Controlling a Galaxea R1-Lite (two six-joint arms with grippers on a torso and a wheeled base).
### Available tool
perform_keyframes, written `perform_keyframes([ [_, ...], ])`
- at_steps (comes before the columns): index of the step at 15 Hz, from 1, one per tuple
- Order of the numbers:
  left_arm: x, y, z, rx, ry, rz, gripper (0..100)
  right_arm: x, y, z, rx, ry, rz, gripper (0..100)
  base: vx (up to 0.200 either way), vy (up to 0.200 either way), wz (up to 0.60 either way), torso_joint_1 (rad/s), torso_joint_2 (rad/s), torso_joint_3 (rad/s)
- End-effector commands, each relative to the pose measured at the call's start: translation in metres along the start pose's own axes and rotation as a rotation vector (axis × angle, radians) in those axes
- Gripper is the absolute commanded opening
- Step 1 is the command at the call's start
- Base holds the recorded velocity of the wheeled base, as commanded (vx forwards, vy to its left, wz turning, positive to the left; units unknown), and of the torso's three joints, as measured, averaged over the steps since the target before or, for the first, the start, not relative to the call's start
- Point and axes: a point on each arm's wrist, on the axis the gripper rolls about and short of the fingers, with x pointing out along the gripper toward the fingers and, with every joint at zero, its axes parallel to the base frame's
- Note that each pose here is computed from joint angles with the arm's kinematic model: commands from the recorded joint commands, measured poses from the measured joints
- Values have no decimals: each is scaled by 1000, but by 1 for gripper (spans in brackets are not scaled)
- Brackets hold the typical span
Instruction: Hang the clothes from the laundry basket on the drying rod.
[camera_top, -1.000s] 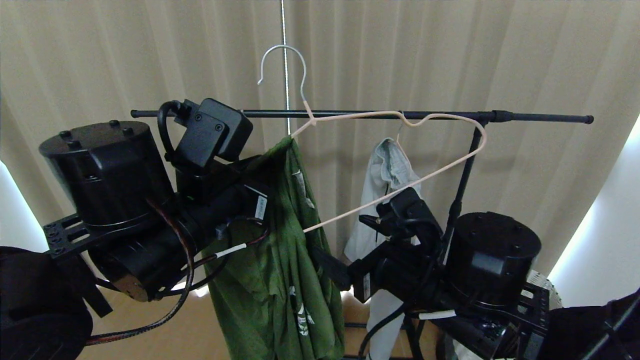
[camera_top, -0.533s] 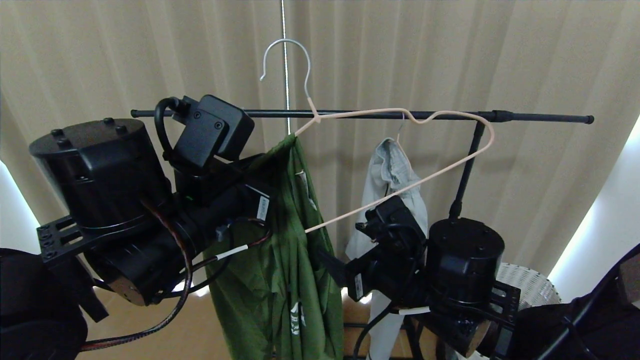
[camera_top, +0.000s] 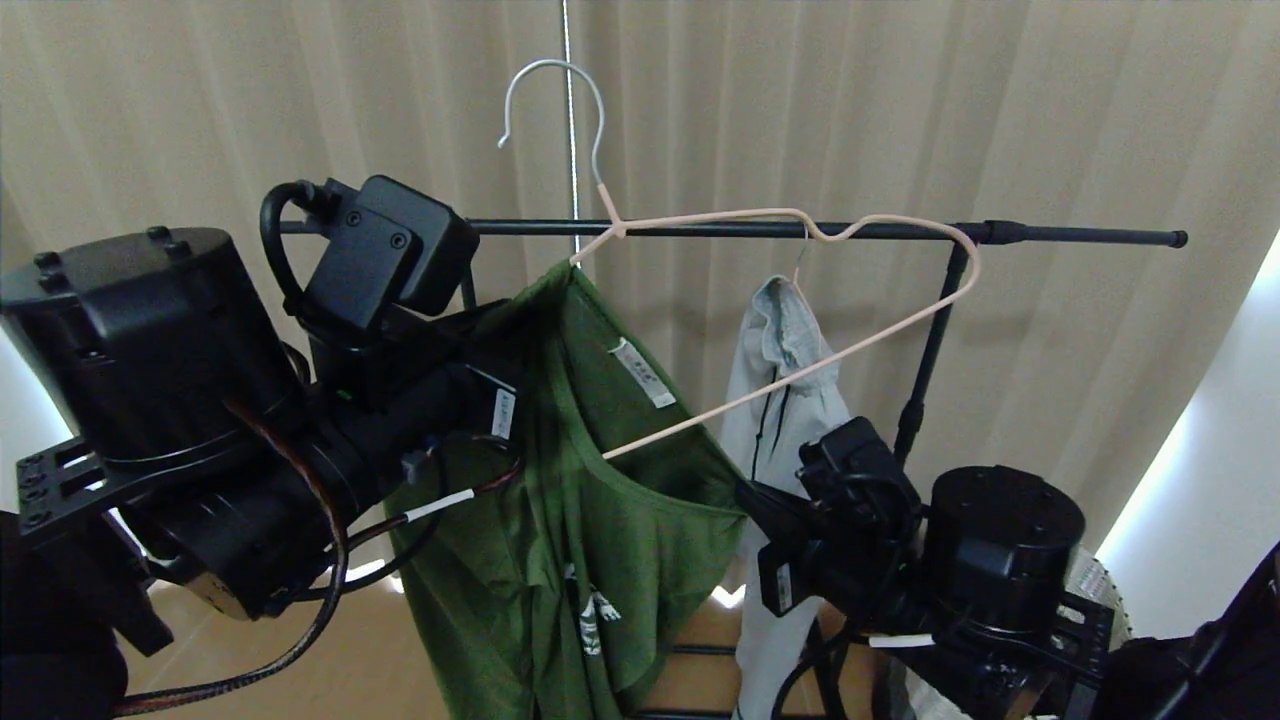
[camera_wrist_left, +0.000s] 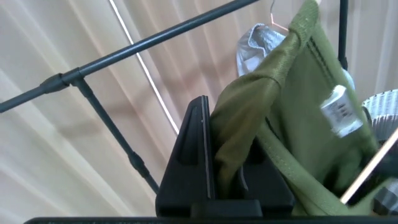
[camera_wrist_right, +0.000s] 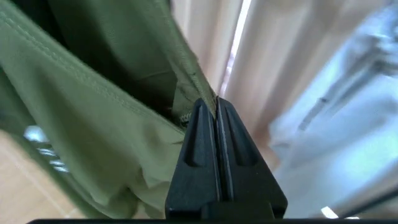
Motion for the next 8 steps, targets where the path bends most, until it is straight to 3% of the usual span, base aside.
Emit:
perform_keyframes([
  [1,-3,5,-4,10,12,16,0,-11,-15,6,1,-19,-41,0,0,0,0,0,0,0],
  [3,-13,12,-14,73,43,30,0,-24,-30,9,11,-26,-86,0,0,0,0,0,0,0],
  [5,-21,14,-19,90,55,30,0,-28,-42,12,13,-33,-128,0,0,0,0,0,0,0],
  [6,-29,15,-24,98,68,26,0,-30,-60,15,20,-46,-193,0,0,0,0,0,0,0],
  [8,-34,14,-30,106,86,17,0,-29,-71,18,29,-58,-230,0,0,0,0,0,0,0],
])
